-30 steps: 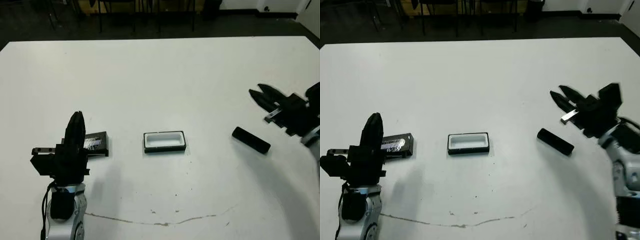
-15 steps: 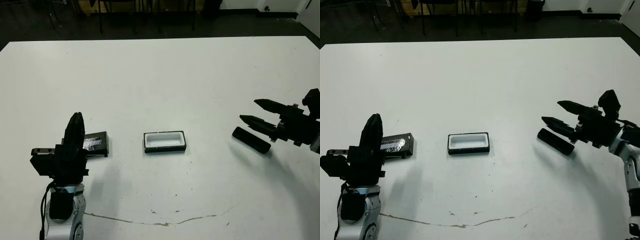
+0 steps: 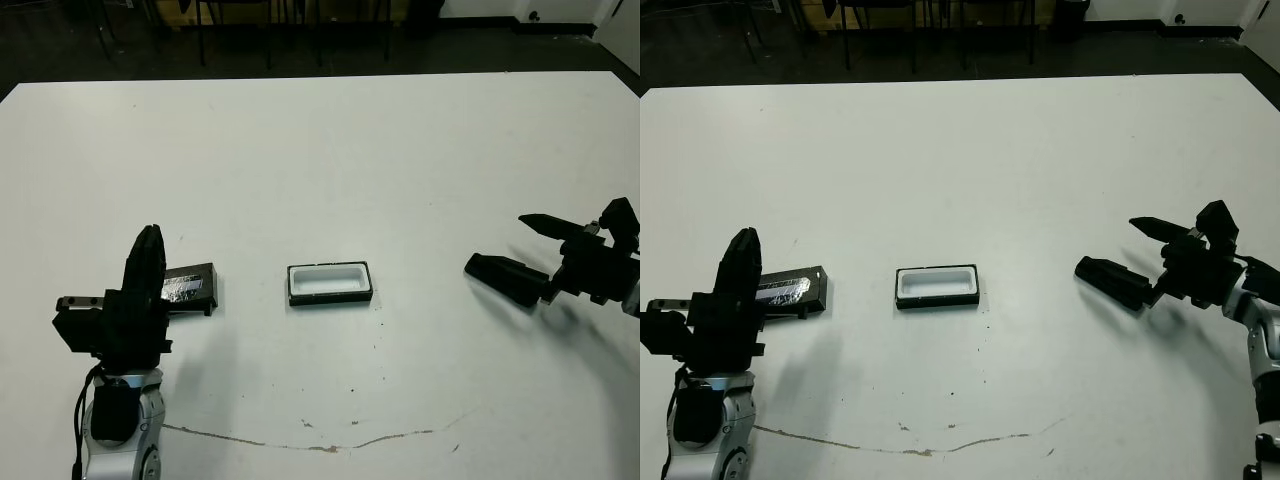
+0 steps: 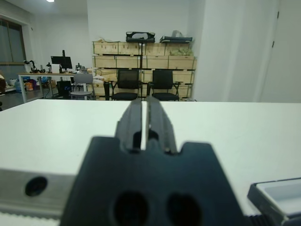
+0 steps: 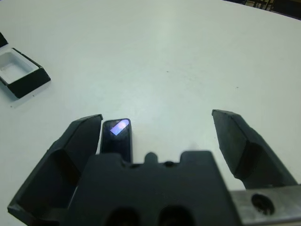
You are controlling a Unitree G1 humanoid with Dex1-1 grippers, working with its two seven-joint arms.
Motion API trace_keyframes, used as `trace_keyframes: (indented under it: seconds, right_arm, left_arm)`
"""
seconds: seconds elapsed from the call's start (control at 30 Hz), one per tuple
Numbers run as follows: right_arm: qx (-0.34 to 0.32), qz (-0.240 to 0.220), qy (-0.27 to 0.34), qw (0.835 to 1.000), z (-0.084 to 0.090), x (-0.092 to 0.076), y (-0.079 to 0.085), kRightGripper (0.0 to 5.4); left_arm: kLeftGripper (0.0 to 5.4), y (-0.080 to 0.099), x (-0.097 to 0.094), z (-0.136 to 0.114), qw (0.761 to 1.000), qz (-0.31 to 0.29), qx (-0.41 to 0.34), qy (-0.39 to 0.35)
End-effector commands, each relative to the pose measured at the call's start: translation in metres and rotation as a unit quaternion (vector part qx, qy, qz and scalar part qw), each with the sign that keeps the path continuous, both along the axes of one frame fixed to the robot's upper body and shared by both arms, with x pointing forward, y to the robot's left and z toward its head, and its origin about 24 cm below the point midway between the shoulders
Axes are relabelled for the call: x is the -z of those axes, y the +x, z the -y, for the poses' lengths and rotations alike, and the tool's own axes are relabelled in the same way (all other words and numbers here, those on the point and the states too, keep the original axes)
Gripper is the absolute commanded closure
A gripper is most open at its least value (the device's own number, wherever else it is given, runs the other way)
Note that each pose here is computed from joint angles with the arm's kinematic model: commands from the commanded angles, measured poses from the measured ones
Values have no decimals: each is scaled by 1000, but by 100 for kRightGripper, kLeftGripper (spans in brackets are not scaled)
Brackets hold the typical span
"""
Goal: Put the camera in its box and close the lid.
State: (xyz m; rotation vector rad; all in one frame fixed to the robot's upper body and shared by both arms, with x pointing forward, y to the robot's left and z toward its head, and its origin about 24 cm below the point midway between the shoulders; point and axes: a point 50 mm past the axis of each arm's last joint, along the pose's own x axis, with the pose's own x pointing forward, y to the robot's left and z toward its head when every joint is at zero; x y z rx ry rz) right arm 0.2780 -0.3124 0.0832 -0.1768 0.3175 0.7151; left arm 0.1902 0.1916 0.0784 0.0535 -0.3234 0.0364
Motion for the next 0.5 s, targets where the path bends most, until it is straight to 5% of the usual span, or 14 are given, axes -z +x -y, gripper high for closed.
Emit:
trace_keyframes:
  seconds: [0.03,0.5]
  right_arm:
    - [-2,-13,-7,1000,3,6,-3,1]
    - [17,-86,5,996,8,28,-22,1]
  left_arm:
    - [540,-8,10,-5,999,-36,-3,5]
    - [540,-8,12,-7,999,-38,3,4]
